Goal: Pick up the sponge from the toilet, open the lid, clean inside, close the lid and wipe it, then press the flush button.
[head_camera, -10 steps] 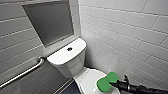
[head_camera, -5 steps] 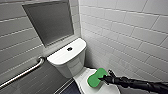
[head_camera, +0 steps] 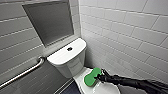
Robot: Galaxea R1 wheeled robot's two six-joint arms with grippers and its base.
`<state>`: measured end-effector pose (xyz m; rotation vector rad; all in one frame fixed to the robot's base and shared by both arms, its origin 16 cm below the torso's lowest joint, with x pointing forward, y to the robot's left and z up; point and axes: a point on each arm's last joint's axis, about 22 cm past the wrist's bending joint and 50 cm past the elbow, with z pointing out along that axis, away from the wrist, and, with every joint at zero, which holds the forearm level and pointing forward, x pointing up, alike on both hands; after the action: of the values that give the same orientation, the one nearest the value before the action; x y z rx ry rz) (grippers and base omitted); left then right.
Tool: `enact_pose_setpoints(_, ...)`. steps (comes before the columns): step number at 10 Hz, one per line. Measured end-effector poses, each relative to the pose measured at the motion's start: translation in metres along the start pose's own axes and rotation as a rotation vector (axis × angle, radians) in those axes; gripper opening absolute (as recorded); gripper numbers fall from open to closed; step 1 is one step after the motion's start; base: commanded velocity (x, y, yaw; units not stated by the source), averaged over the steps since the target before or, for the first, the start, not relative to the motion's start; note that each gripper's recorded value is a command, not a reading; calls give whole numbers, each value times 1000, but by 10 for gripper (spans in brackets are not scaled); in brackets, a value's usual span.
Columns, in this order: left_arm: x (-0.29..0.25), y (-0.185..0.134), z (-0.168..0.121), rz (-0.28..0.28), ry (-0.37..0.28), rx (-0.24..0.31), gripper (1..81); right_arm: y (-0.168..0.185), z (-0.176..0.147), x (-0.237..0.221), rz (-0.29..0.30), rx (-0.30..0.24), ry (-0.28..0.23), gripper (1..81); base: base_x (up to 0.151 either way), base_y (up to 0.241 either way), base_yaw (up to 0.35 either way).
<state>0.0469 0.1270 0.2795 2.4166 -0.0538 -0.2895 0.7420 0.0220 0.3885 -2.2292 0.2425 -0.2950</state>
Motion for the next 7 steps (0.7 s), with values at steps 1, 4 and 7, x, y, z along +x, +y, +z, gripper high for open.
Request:
enact_pose_setpoints(1, 0, 0, 0, 0, 0, -1, 811, 20, 4, 5, 6, -44, 19, 10, 0, 0, 0)
enact_pose_setpoints(4, 0, 1, 1, -1, 1, -2, 811, 45, 21, -10, 23, -89, 33, 10, 0, 0, 0)
enact_pose_setpoints(7, 0, 1, 1, 0, 0, -2, 811, 58, 8, -11, 13, -92, 32, 10, 0, 0, 0)
